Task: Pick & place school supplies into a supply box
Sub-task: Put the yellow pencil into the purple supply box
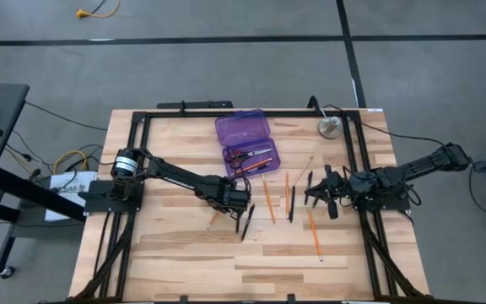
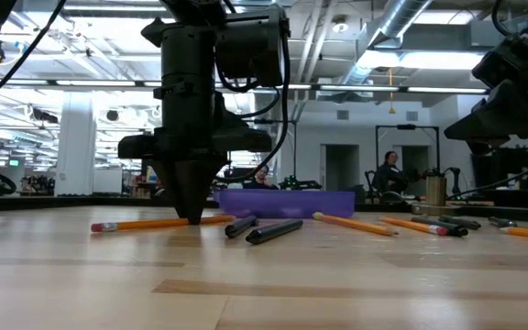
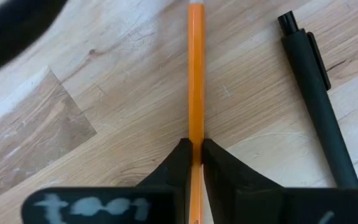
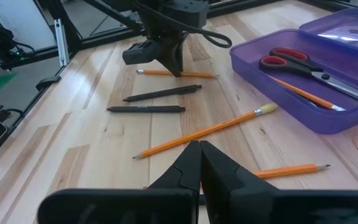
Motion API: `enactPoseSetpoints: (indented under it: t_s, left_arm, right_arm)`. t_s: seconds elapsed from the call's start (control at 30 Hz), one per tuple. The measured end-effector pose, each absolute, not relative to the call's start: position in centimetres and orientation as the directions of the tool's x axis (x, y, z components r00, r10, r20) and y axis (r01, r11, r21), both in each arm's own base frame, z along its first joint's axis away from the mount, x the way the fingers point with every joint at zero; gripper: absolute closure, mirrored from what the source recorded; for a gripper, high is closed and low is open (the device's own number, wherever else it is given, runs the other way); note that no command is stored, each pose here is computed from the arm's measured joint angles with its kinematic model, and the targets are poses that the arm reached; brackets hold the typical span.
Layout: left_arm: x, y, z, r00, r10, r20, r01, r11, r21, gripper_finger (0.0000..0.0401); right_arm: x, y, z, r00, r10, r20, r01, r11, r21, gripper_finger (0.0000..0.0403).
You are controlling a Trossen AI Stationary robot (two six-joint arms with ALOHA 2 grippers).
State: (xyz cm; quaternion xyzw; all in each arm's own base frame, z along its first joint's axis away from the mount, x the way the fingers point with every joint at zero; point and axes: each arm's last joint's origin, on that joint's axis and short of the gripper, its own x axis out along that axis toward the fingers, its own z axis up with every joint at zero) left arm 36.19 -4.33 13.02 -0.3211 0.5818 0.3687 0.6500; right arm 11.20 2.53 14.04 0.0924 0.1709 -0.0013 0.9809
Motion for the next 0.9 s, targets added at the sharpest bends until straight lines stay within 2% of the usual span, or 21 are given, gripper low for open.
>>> enactPoseSetpoints:
  t_s: [0.3, 0.57, 0.9]
  left_arm:
    - [36.8, -4.9, 14.6, 0.009, 0.098, -0.995, -0.831, 0.554, 0.047, 0.0386]
    - [38.0, -5.6, 20.1, -0.003, 0.162, -0.987, -0.794, 0.599, 0.101, 0.0387]
    - [39.8, -3.8, 26.7, 0.143, 0.207, -0.968, -0.659, 0.750, 0.063, 0.0387]
  right_arm:
    - [11.2, 2.5, 14.0, 0.942, 0.029, -0.336, 0.034, 0.983, 0.180, 0.0403]
    - [11.2, 2.5, 14.0, 0.942, 0.030, -0.336, 0.033, 0.983, 0.180, 0.0403]
    - [11.2, 2.5, 14.0, 0.941, 0.029, -0.336, 0.029, 0.986, 0.165, 0.0403]
